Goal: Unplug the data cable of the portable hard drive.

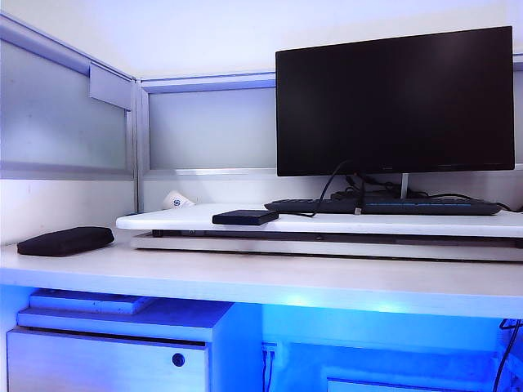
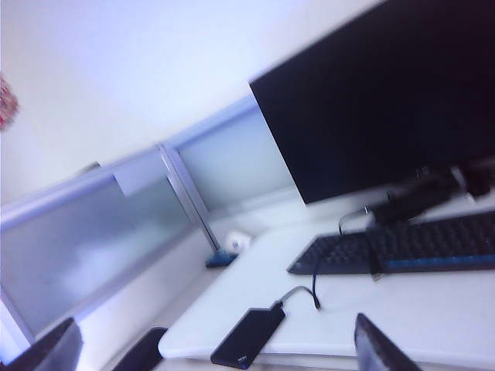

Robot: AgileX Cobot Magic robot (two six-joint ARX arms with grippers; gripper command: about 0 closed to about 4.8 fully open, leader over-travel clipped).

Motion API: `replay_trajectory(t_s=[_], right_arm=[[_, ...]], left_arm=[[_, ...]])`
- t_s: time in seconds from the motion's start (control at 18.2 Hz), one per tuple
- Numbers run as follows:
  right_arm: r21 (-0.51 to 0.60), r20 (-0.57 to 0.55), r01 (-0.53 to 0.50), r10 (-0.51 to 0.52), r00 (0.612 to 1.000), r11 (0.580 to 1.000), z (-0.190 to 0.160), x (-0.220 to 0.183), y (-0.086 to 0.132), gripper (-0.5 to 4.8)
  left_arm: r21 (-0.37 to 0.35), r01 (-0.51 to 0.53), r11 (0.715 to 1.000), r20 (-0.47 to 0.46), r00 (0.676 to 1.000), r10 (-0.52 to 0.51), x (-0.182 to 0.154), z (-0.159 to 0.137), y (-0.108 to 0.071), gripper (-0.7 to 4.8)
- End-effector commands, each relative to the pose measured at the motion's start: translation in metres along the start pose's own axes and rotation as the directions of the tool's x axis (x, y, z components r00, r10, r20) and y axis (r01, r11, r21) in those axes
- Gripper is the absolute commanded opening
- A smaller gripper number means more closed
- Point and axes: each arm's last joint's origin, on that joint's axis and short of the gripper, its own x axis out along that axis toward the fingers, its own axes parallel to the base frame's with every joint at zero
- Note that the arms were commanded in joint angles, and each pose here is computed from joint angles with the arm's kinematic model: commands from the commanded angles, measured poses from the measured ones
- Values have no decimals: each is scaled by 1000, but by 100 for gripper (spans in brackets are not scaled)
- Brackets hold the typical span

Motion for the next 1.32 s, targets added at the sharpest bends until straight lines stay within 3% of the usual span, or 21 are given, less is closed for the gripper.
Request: replay_trajectory(t_s=[0.05,0.22,0.38,0.44,0.6,0.71,1.04,1.32], right_arm=[[-8,2,-31,31,1000,999,14,15,4,460],[-10,-20,-54,54,998,998,29,34,6,460],[-16,-60,-64,63,996,998,38,51,6,460],[-42,-69,-64,61,996,997,40,60,5,460],[-44,-68,-68,65,996,997,39,70,0,463],[-36,-90,-66,62,994,997,35,77,-4,463],[-53,-126,-62,55,990,997,26,94,-16,463],[-33,-156,-80,74,985,996,11,116,-25,463]], left_arm=[[-13,-28,1000,-76,997,27,12,2,-2,479],[45,33,998,-163,986,-25,39,13,-17,479],[137,49,989,-266,964,-11,74,23,-22,479],[148,31,989,-320,947,18,95,22,-13,479],[93,-7,996,-391,919,43,117,4,14,479],[32,-65,997,-469,880,72,136,-26,51,479],[-78,-220,972,-545,826,143,150,-73,122,479],[-101,-248,963,-586,797,144,179,-92,149,479]])
